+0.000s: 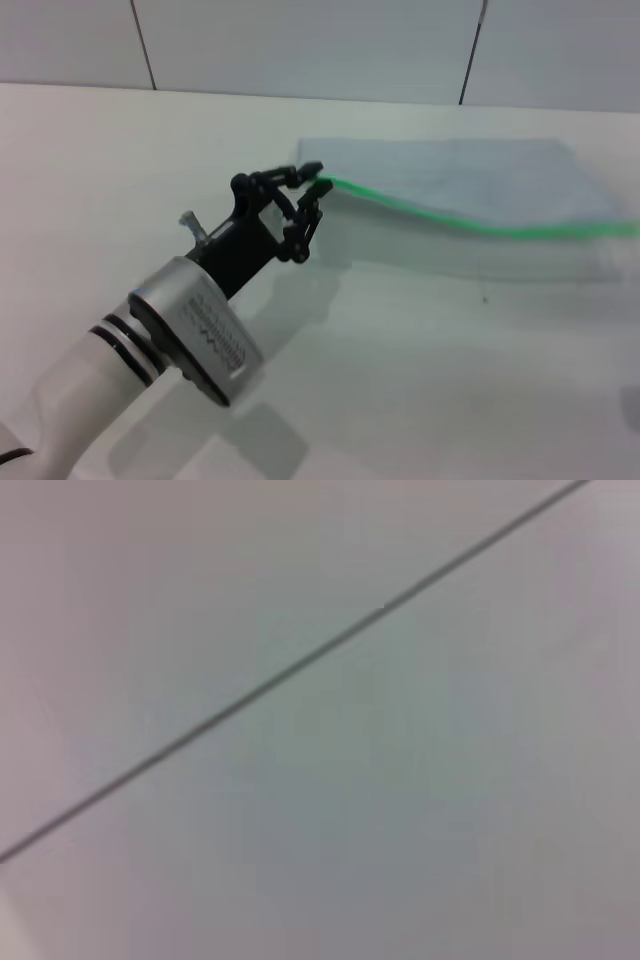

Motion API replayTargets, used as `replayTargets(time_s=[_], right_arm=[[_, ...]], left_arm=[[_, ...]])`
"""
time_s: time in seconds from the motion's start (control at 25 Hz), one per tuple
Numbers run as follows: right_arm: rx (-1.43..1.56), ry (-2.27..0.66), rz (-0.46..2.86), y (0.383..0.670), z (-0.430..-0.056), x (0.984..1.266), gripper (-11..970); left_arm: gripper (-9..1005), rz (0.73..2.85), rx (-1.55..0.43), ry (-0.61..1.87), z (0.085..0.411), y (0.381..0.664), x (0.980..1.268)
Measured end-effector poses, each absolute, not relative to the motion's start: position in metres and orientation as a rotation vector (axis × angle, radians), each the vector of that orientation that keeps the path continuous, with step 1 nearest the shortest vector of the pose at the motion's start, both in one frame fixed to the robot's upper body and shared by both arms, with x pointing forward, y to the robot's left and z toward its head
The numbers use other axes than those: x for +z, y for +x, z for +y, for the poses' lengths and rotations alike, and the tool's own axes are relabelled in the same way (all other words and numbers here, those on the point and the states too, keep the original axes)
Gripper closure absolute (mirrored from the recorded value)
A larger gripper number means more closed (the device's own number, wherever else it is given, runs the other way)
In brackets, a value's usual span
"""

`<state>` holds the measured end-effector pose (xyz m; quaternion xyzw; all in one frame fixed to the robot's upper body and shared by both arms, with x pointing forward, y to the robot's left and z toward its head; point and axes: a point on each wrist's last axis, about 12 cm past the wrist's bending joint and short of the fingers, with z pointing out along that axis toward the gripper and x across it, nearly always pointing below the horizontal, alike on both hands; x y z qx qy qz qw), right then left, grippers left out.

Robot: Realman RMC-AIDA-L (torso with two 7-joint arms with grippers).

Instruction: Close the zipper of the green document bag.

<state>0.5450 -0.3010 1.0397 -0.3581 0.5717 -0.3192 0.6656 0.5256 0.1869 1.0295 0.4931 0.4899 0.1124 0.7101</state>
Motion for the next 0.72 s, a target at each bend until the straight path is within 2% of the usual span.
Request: replayTargets(time_s=[0.04,0.2,0.32,0.6,0.72], right_arm=[[-0.731,-0.787,1.278,0.542,-0.304,1.041,874],[-0.738,-0.643,1.201,0.529,-0.313,1.052,734],[-0.632,-0.498,1.157,0.518,-0.316,1.059,640],[-0.195,-0.212,1.109,0.502,-0.324,1.067,468],[-0.096,-0.148,1.104,0.498,-0.329,1.067,395]], left_arm=[[855,1.089,0.244,1.076,0.186,0.526,1.031],[843,1.080,0.162,0.943,0.189,0.525,1.041],[612,1.079,0.089,0.808,0.197,0.524,1.050],[450,1.124,-0.090,0.358,0.235,0.526,1.066],[380,1.156,-0.246,0.152,0.261,0.528,1.067]])
